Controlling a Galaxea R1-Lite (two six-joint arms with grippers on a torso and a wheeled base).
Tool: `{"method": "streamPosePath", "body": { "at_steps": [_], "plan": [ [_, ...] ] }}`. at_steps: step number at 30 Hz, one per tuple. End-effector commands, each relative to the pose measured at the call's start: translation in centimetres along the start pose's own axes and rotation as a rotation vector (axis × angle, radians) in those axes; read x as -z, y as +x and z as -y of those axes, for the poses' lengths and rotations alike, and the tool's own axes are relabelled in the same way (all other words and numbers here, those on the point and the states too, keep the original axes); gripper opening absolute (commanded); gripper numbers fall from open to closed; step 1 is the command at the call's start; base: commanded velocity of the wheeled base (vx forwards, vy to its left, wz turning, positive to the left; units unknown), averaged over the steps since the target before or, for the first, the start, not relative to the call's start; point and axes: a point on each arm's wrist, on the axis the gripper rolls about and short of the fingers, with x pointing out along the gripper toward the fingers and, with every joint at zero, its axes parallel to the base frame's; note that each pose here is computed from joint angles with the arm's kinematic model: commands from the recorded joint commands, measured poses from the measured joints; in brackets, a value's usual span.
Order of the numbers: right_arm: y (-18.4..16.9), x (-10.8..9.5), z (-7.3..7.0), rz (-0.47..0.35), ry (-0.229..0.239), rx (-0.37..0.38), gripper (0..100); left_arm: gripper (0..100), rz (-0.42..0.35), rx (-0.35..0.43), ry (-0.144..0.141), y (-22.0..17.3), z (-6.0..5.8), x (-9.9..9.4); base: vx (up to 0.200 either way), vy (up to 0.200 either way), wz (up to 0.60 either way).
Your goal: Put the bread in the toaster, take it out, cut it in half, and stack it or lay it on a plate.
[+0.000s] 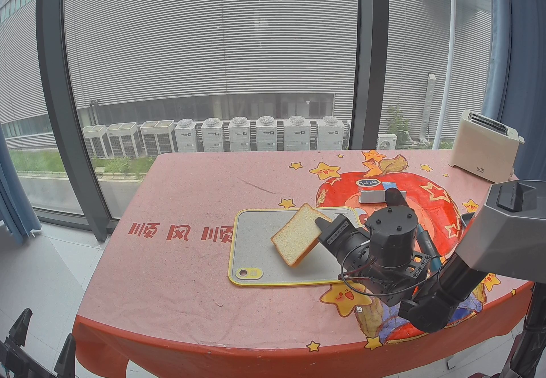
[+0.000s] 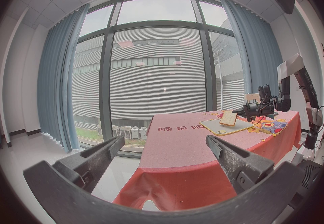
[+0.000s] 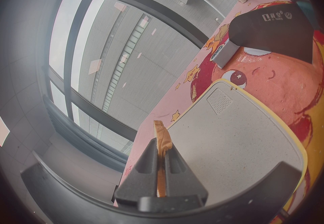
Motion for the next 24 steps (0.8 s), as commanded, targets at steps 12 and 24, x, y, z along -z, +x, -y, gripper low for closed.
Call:
{"method": "streamPosePath", "body": {
  "at_steps": [12,24],
  "plan": [
    [0.4,-0.1,-0.1,0.002,-0.087,0.002,100,100,-0.009,0.001,0.000,0.1,0.0,0.4,0.000,0.000,0.00],
    [0.9,-0.7,-1.1,-0.039,-0.162,0.056,100,100,-0.008,0.001,0.000,0.1,0.0,0.4,0.000,0.000,0.00]
  ]
}}
